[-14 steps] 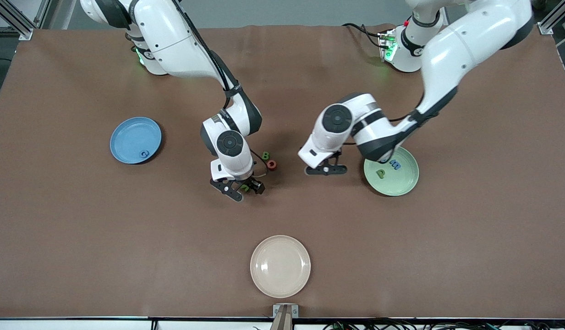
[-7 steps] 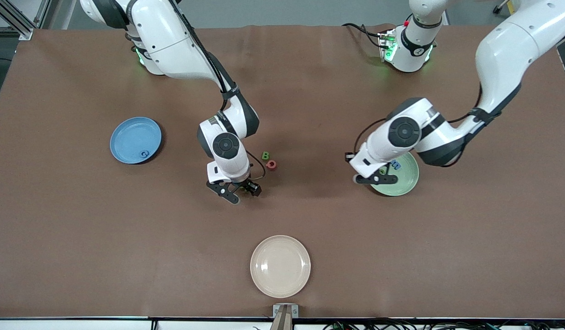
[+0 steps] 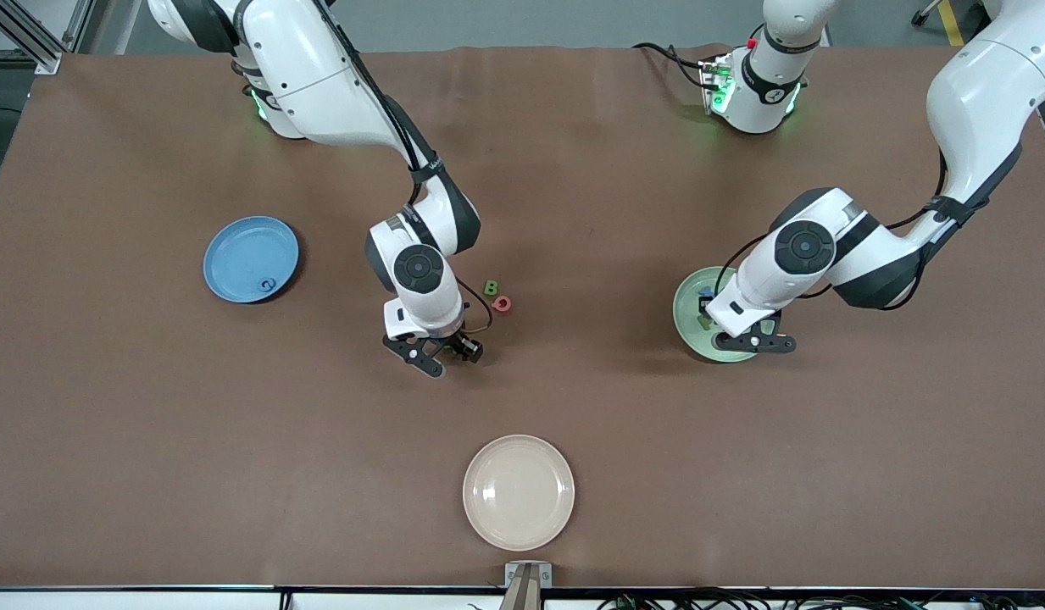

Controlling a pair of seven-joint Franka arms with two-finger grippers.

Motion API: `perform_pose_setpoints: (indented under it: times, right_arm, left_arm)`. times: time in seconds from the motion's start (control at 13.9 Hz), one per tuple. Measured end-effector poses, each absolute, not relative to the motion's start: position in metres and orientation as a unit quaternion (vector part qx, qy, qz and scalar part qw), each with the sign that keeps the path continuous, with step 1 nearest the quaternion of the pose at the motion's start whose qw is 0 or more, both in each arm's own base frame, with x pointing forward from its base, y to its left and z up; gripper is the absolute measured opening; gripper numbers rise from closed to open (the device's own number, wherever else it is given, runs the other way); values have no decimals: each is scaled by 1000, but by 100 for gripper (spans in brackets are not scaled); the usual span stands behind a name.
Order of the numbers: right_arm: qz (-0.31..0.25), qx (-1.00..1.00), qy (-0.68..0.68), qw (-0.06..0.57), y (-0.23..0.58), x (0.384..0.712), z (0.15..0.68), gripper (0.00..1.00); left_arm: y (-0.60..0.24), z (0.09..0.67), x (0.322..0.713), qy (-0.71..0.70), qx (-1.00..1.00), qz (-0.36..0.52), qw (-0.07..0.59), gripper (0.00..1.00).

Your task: Sort uppercase to blue plate, lowercase to green plate

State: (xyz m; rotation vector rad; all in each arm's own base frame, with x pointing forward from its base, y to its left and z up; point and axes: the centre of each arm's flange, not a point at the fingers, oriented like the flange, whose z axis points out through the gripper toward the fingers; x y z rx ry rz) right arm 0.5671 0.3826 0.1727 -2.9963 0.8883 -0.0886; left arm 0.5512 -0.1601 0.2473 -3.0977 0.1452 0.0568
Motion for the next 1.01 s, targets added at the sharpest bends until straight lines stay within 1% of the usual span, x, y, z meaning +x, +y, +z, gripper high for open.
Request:
perform_pose_setpoints:
  times: [0.14,0.43,0.58,0.65,0.72,0.86,0.93,1.01]
  right_arm:
    - [-28,-958,284,7,382,568,174,39]
    - [-25,-958,286,4,380,569,174,39]
    - [-11,-957,289,-12,372,572,174,39]
    - [2,-957,289,-26,364,573,175,39]
    - [19,-957,287,-42,352,575,176,39]
    - [44,-956,283,-61,325,585,189,37]
    - [61,-957,274,-70,309,589,201,32]
    - [79,-959,261,-82,294,591,214,26]
  left_arm:
    - [-153,239,552,52,-998,8,17,25]
    - [-141,217,550,56,-998,3,3,25]
    - [-141,215,549,57,-998,4,0,25]
    - [-141,215,549,58,-998,4,0,30]
    - [-141,215,549,67,-998,3,0,41]
    - [-141,217,551,85,-996,0,-1,58]
    - [-140,218,553,87,-996,-2,-2,69]
    - [-139,219,555,87,-996,-4,-2,78]
